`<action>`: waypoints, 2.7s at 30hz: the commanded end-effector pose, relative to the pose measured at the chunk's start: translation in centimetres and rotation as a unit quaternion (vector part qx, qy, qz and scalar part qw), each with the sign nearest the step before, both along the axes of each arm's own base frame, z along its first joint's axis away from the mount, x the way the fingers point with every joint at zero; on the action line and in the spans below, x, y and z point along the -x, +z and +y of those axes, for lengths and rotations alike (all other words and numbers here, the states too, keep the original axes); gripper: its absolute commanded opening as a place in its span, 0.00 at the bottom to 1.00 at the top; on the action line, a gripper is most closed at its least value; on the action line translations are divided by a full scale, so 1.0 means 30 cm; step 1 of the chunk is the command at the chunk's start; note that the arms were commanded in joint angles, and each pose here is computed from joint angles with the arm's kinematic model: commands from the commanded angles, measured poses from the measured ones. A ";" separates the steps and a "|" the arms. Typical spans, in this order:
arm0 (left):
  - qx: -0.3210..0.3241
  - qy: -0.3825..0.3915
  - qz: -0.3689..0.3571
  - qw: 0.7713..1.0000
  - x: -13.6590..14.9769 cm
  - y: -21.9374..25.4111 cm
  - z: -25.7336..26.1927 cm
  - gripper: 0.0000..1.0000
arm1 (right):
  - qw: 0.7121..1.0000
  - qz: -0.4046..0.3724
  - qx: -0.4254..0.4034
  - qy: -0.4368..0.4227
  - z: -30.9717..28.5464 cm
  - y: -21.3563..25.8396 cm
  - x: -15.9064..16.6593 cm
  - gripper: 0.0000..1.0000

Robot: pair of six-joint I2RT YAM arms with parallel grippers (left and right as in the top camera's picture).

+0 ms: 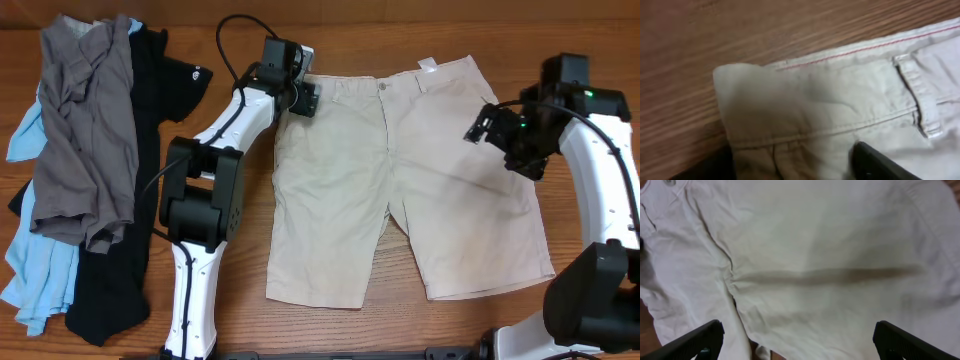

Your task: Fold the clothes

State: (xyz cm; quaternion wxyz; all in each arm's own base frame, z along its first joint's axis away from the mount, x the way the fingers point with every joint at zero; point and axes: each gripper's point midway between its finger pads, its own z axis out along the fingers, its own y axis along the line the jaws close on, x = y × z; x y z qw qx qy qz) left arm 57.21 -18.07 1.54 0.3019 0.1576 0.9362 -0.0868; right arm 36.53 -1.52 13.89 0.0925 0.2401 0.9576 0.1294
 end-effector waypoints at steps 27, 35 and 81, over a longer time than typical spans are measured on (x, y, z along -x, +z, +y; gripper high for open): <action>0.054 0.182 0.230 0.954 0.277 0.081 0.302 0.04 | 0.973 0.089 0.037 0.208 0.557 -0.198 0.321 1.00; 0.001 0.143 0.187 0.972 0.327 0.277 0.353 0.52 | 0.976 0.041 0.055 0.209 0.588 -0.303 0.287 1.00; -0.044 -0.124 0.215 0.968 0.409 0.114 0.183 1.00 | 0.990 -0.122 0.035 0.060 0.134 0.273 -0.049 1.00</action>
